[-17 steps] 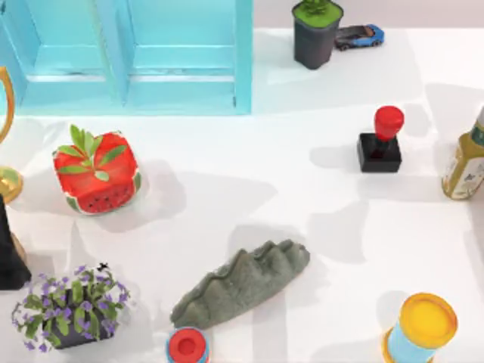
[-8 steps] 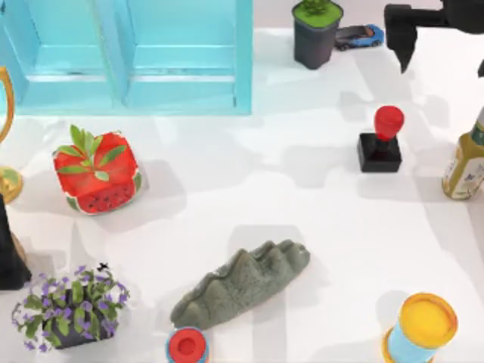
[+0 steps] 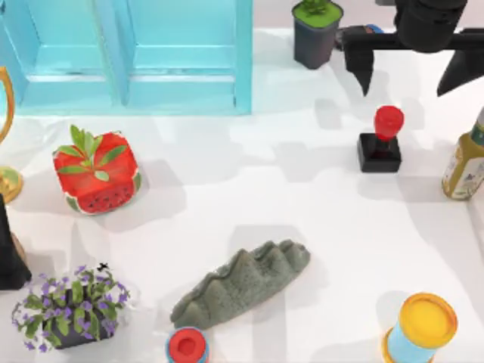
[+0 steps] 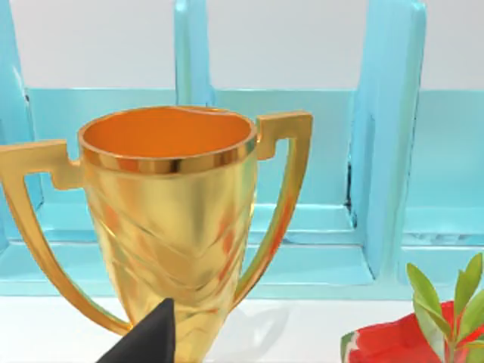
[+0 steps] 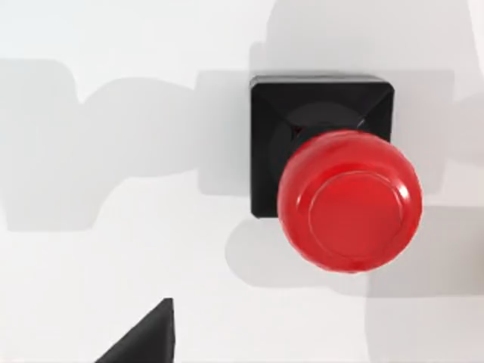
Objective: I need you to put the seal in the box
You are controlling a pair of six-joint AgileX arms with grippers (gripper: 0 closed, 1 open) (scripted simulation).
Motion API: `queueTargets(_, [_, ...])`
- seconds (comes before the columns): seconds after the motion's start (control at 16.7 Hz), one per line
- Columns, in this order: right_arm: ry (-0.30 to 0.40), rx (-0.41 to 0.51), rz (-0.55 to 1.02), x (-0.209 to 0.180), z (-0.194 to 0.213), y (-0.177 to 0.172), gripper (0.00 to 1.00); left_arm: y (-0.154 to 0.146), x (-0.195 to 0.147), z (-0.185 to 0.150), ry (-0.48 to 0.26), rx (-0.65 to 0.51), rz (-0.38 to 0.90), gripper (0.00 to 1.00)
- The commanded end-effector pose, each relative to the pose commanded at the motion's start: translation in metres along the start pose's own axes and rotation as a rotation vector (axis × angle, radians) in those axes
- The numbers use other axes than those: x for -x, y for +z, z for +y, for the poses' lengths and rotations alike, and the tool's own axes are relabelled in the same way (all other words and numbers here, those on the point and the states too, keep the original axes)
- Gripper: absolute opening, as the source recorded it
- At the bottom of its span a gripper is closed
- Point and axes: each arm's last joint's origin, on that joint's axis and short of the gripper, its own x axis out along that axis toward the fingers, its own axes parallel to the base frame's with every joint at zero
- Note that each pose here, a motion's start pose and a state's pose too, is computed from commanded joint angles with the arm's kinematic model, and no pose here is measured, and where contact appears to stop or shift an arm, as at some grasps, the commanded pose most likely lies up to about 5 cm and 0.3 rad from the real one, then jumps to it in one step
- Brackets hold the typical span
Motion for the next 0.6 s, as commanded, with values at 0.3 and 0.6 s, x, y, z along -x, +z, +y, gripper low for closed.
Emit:
queueTargets(0.3, [-0.001, -0.001, 0.000, -0.003, -0.001, 0.000, 1.00, 0.000, 0.000, 0.000, 0.000, 0.000, 0.000, 1.00])
queueTargets(0.6, [0.000, 0.000, 0.001, -0.026, 0.007, -0.002, 1.00, 0.000, 0.000, 0.000, 0.000, 0.000, 0.000, 1.00])
